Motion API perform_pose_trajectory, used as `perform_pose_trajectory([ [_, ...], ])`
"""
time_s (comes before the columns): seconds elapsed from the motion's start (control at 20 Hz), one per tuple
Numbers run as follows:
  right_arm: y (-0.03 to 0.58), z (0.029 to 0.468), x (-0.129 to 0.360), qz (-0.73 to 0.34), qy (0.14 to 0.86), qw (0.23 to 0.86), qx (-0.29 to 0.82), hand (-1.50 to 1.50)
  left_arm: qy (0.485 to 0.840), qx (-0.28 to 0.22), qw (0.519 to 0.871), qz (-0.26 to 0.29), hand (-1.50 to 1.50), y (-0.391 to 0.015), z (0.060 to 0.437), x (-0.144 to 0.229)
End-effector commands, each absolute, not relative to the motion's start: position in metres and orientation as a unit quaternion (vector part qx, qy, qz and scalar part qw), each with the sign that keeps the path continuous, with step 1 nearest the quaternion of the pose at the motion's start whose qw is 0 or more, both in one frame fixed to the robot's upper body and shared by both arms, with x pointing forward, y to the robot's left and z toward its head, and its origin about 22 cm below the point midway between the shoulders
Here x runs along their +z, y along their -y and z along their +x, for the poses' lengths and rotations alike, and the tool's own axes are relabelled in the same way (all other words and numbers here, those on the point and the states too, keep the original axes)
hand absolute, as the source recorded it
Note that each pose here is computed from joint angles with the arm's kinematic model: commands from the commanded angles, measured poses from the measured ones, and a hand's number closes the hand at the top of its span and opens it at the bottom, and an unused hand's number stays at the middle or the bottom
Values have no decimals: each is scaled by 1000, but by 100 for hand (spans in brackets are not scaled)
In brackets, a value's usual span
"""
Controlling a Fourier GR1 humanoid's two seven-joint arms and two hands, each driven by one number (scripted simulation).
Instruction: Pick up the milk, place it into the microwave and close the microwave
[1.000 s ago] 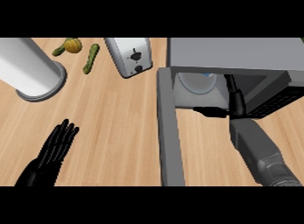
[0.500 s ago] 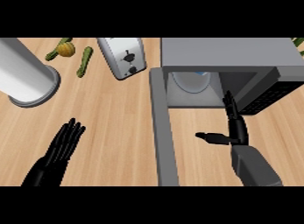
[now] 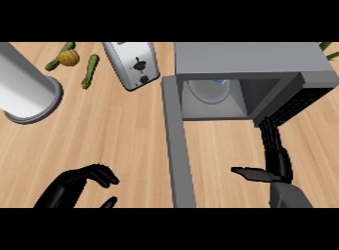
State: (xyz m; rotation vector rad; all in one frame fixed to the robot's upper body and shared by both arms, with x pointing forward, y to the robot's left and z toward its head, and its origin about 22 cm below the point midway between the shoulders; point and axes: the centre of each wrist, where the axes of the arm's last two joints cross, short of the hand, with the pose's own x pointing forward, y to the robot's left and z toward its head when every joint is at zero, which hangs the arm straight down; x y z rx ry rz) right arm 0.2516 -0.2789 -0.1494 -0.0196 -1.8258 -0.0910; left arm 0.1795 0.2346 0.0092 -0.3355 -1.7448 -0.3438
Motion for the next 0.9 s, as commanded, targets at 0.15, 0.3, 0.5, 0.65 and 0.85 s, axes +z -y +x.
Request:
perform_pose_trajectory([
  [0.15,305,200,-144,19,812,582,-44,-150,735,-238,620,-134,150,-217,180,-9],
  [0.3,308,208,-124,20,814,580,-34,-150,720,-313,603,-142,150,-209,195,-9],
  [0.5,325,169,-107,17,819,572,-34,-150,698,-355,602,-153,150,-175,198,-23],
  [0.65,319,158,-76,10,827,561,-41,-150,688,-361,603,-179,150,-152,207,-28],
  [0.85,336,139,-52,11,834,551,-44,-150,681,-373,597,-204,150,-113,213,-49],
])
